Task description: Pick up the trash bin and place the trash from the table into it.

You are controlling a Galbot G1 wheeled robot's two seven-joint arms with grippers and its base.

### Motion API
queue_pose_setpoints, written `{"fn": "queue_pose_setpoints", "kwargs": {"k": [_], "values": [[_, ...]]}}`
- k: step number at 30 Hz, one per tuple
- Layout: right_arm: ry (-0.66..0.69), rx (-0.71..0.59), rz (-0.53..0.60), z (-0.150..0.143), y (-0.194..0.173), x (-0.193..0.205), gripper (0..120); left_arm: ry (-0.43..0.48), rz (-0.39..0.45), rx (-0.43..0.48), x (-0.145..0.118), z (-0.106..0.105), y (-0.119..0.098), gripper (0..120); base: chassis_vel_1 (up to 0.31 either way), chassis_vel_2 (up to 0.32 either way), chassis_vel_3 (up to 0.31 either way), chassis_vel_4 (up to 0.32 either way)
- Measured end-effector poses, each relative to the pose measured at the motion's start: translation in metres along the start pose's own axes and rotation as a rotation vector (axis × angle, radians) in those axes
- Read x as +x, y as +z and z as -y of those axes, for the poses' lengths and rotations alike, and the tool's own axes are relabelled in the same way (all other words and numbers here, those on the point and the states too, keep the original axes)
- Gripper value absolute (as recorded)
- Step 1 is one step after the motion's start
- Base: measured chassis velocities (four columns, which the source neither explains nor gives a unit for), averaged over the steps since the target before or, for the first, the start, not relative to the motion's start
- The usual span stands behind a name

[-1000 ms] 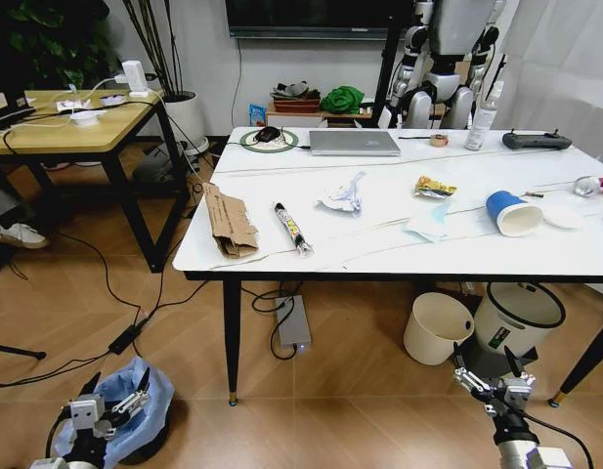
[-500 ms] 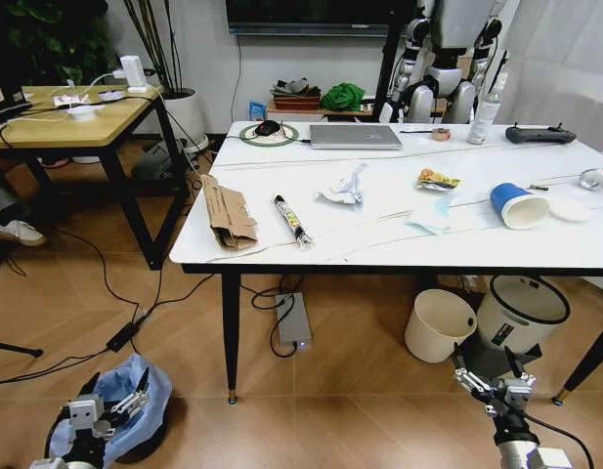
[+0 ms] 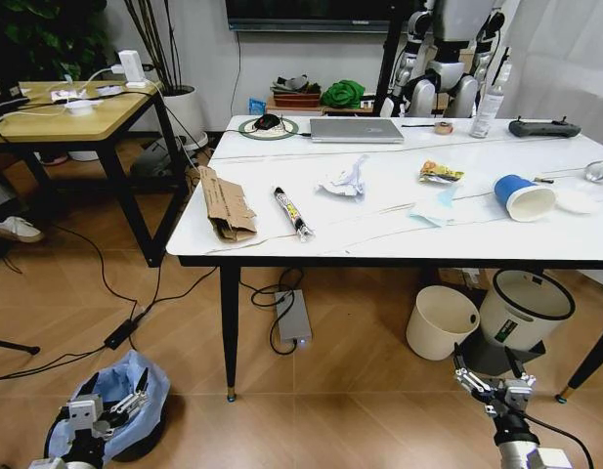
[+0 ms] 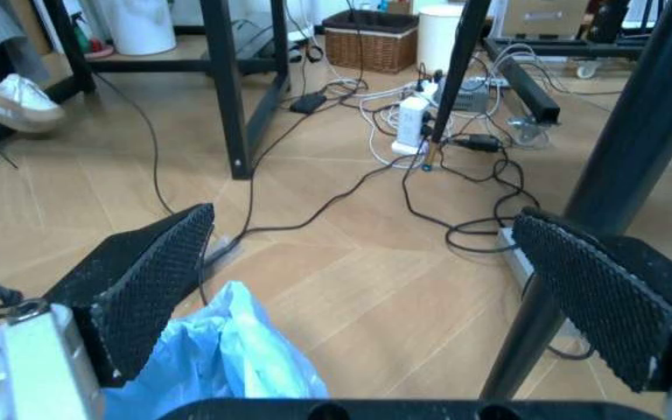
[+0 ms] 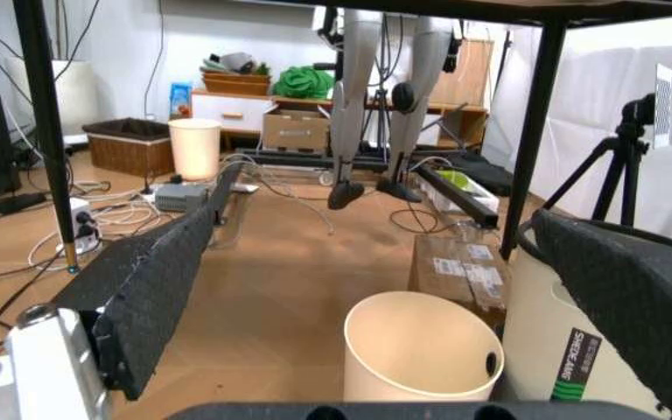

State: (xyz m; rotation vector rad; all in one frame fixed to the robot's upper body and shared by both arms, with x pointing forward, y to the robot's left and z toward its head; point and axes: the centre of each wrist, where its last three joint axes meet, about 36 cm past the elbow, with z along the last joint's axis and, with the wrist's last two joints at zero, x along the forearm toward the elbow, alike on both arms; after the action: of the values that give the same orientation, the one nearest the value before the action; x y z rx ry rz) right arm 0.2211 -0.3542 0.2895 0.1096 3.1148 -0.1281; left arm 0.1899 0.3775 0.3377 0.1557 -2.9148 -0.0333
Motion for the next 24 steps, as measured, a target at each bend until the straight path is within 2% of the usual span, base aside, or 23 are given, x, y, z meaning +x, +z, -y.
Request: {"fn": "queue_pose_setpoints", "kwargs": {"k": [24], "values": [[-0.003,0.000,-0.002,-0.0011,-0.0004,-0.0007,100,0.003,0.000,0.005,-0.0020,0.0018,0.0022,100,0.000,0.000,0.000,0.000]]}}
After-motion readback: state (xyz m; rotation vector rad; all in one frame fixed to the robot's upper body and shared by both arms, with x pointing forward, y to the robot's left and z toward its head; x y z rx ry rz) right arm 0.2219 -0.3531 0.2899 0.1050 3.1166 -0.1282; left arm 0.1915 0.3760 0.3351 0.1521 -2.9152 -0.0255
